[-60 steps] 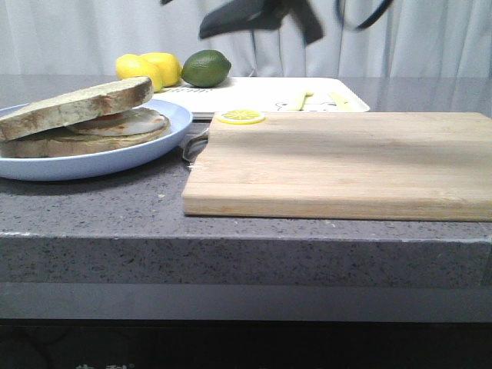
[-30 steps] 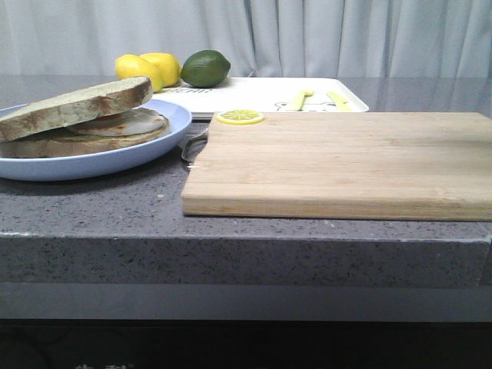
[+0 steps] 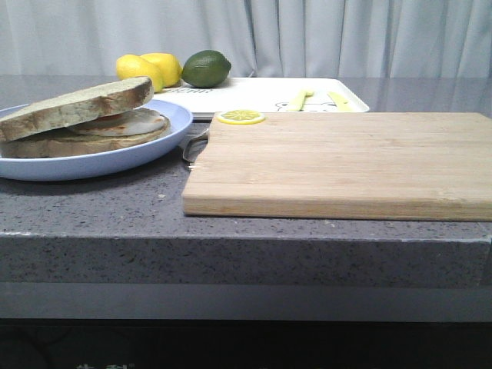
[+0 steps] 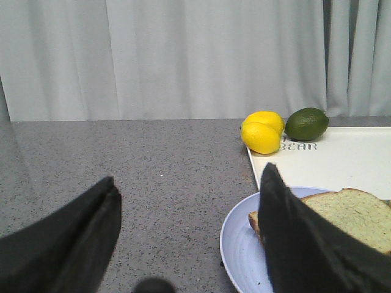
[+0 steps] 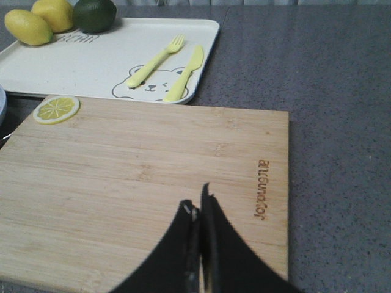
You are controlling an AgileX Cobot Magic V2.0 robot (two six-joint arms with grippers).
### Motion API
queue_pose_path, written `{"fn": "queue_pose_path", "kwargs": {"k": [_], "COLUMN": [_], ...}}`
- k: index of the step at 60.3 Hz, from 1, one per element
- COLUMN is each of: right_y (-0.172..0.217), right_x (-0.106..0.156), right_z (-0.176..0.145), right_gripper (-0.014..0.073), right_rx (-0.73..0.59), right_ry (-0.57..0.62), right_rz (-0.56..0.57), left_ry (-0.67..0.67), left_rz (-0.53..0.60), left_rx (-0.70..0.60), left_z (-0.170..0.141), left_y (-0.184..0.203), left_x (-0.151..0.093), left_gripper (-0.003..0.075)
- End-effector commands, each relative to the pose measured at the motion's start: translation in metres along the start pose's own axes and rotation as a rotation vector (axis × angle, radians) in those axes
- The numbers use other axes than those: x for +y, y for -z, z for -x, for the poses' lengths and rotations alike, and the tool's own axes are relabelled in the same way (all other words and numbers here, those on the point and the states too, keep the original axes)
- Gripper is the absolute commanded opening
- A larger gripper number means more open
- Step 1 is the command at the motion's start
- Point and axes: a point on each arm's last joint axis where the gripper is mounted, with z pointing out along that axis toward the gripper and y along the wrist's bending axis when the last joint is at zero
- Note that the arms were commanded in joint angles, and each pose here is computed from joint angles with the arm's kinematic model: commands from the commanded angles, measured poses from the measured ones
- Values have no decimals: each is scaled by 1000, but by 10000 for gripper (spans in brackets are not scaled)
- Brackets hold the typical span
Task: Place bread and move sandwich to tray
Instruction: 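Open the right gripper and lift it away from the sandwich, then lower the left gripper to the blue plate rim and grasp it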
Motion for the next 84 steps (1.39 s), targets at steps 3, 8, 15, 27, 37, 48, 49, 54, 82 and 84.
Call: {"fn": "queue_pose_path", "kwargs": {"k": [3,8,15,27,37,48,49,54,82,84], "right_y": [17,25,27,26,26,26,26,26,26,26], "right_x": [-1,0,-1,-2,-2,-1,-1,-1,-1,-1], "right_z": [-1,-5,-6,-5,-5,-5,-5,-5,-5,-5], "right_gripper": [-60,-60,-60,-60,-60,-60,-60,-60,-60,-60], "right_rx": [-148,-191,-218,-246,-246,-244,-244,-243,-244,-245], "right_ry": [-2,-3,-24,-59,-59,-59,-59,-59,-59,-59], "right_rz": [-28,-27,-26,-30,-30,-29,-29,-28,-29,-29], "left_ry": [13,13,32,46,48,60,60,66,170,170], "left_rz": [2,2,1,-6,-20,-27,-27,-32,-61,-61], "left_rx": [-102,-104,-119,-4,298,474,493,579,896,905], "left_z": [18,18,19,26,35,34,33,27,-24,-27], "left_y": [0,0,0,-13,-60,-118,-124,-143,-212,-214], "left_x": [0,0,1,0,-1,-2,-2,-2,-10,-10], "left_gripper": [473,473,473,367,343,472,487,512,511,511]}}
